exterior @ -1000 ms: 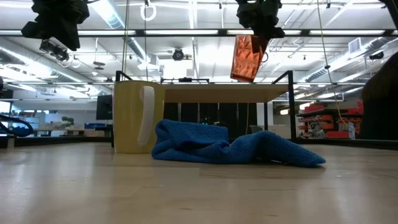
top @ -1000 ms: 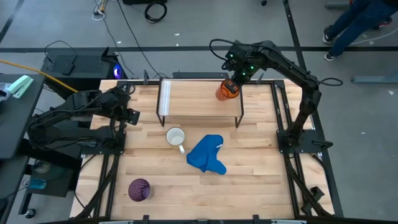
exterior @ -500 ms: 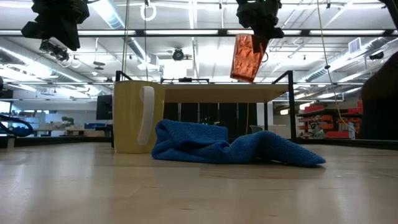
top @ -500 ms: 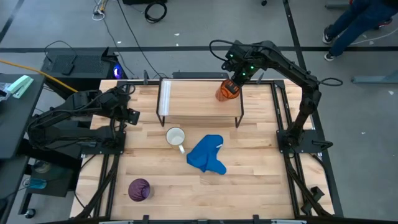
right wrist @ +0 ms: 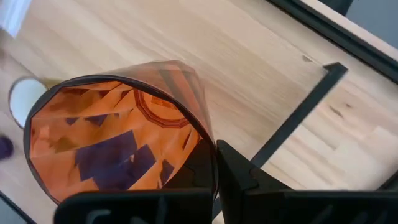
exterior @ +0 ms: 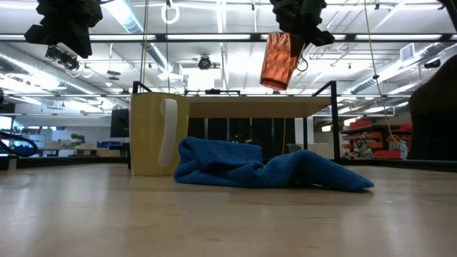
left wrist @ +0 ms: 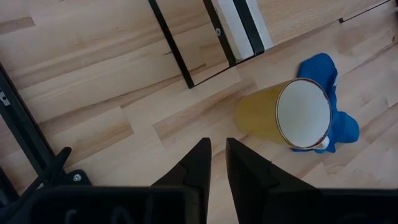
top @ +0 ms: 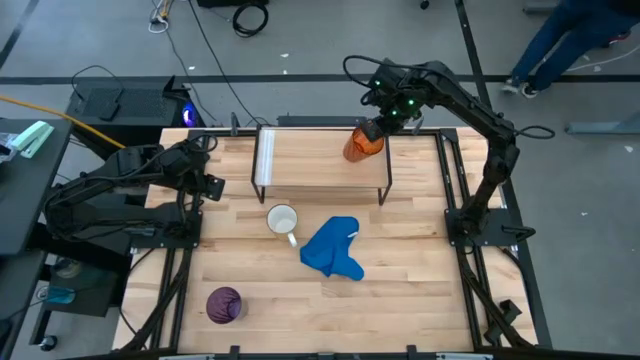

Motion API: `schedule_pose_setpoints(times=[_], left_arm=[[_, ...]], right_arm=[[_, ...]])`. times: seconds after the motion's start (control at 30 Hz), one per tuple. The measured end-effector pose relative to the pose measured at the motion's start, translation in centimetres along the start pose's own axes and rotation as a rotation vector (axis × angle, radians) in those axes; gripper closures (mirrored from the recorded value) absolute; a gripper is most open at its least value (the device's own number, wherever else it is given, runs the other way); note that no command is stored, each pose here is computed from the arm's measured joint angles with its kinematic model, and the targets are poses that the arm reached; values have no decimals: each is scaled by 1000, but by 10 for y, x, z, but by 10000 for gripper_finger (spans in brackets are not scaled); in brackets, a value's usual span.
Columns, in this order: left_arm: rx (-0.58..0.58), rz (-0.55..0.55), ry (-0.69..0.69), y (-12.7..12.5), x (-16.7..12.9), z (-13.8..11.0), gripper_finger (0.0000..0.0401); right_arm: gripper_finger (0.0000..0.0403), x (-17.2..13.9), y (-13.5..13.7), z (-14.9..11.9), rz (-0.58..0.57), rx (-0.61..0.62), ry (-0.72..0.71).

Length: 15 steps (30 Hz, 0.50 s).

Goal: Stack small to large cups/mugs on shelf
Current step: Put the orange cup on the shelf

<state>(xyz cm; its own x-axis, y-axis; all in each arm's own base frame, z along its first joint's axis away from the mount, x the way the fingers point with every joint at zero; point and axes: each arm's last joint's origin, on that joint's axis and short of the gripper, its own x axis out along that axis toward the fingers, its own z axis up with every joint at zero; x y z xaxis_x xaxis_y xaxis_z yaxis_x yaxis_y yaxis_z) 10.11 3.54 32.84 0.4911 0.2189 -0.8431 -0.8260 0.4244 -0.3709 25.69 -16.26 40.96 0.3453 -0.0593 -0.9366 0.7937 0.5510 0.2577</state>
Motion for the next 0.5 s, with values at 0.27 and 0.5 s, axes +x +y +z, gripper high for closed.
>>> schedule_pose_setpoints(times=[0.27,0.5], left_arm=[[12,0,0,0,0,0,341],[26,0,0,0,0,0,350]], right_arm=[[396,-5,-16,6,-17,198,-26],[396,-5,-15,5,-8,286,-22]])
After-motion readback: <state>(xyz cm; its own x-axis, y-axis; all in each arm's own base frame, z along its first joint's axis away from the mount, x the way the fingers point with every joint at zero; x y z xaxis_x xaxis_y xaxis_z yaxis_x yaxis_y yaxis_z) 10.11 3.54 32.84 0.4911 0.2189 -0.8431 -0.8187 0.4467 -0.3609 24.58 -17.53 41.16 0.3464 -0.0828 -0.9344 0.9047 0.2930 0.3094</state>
